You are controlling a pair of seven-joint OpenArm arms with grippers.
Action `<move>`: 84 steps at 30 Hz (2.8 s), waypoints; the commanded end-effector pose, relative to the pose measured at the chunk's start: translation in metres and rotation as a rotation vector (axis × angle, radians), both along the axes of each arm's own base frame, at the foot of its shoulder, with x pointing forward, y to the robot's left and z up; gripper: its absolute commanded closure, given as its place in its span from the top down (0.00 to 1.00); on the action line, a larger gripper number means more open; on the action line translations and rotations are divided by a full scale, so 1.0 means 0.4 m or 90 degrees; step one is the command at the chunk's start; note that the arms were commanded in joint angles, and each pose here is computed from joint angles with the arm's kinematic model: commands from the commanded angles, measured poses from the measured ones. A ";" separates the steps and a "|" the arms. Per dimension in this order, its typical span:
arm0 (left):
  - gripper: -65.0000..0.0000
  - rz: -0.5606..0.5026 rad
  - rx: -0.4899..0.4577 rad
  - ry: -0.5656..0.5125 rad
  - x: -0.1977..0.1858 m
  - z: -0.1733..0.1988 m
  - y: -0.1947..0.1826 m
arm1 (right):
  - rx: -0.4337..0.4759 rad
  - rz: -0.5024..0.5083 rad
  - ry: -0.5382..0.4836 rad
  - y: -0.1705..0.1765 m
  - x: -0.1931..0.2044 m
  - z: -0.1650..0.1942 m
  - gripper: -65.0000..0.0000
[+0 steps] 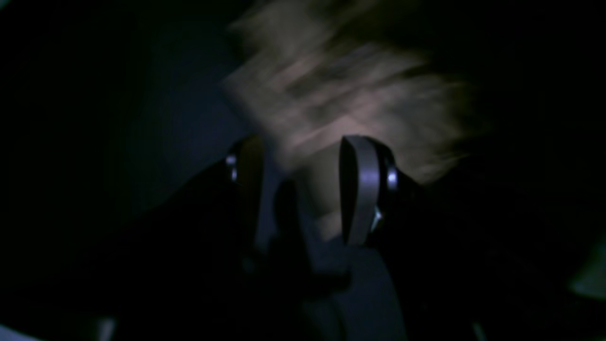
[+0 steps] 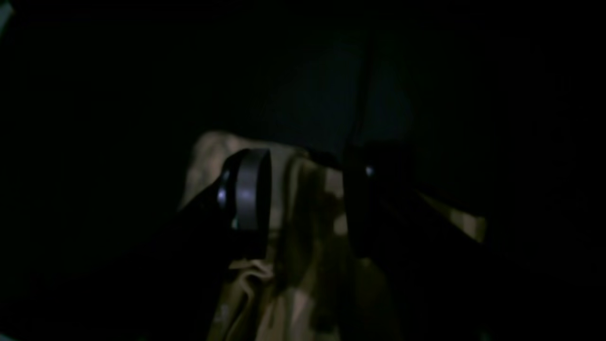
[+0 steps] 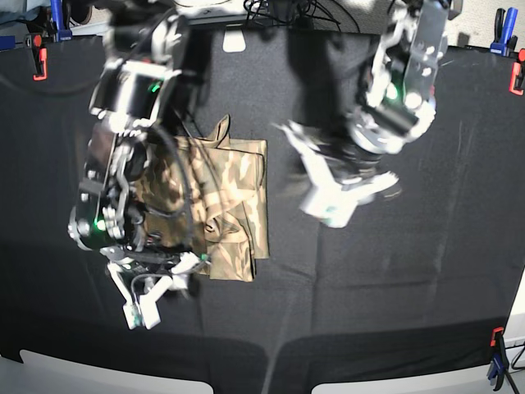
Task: Layout the t-shirt on the table in an organized manner, then fold the t-shirt properly
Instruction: 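Press and tuck the folded bundle's edges with both grippers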
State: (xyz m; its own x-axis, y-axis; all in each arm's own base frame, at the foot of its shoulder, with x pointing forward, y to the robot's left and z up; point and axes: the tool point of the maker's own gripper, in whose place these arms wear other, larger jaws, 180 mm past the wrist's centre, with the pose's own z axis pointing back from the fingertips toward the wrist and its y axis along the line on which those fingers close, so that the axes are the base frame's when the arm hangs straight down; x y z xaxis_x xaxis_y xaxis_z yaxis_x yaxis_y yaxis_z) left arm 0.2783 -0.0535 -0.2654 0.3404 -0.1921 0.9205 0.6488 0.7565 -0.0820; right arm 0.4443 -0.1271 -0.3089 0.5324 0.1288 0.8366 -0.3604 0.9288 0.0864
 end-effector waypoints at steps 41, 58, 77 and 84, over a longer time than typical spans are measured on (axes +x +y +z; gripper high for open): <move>0.38 0.087 0.363 0.069 0.223 -0.459 0.186 | 0.087 0.015 0.331 -0.156 -0.184 -0.337 0.37; 0.38 0.138 0.477 0.105 0.279 -0.438 0.357 | 0.158 0.095 0.304 0.064 -0.423 -0.341 0.37; 0.38 0.165 0.524 0.102 0.323 -0.394 0.396 | 0.133 0.118 0.107 0.079 -0.336 -0.085 0.37; 0.38 0.158 0.486 0.019 0.357 -0.298 0.333 | 0.072 0.090 0.016 0.060 -0.292 -0.032 0.37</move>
State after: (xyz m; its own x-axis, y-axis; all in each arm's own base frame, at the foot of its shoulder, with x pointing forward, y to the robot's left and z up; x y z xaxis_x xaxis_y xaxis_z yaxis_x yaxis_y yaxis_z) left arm 0.4048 0.0834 -0.4065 0.5212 -0.6824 0.5125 0.4884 0.7310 0.4766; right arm 0.3206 -0.1070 -0.3370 0.5775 0.1321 0.8056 -0.4660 0.8636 0.1924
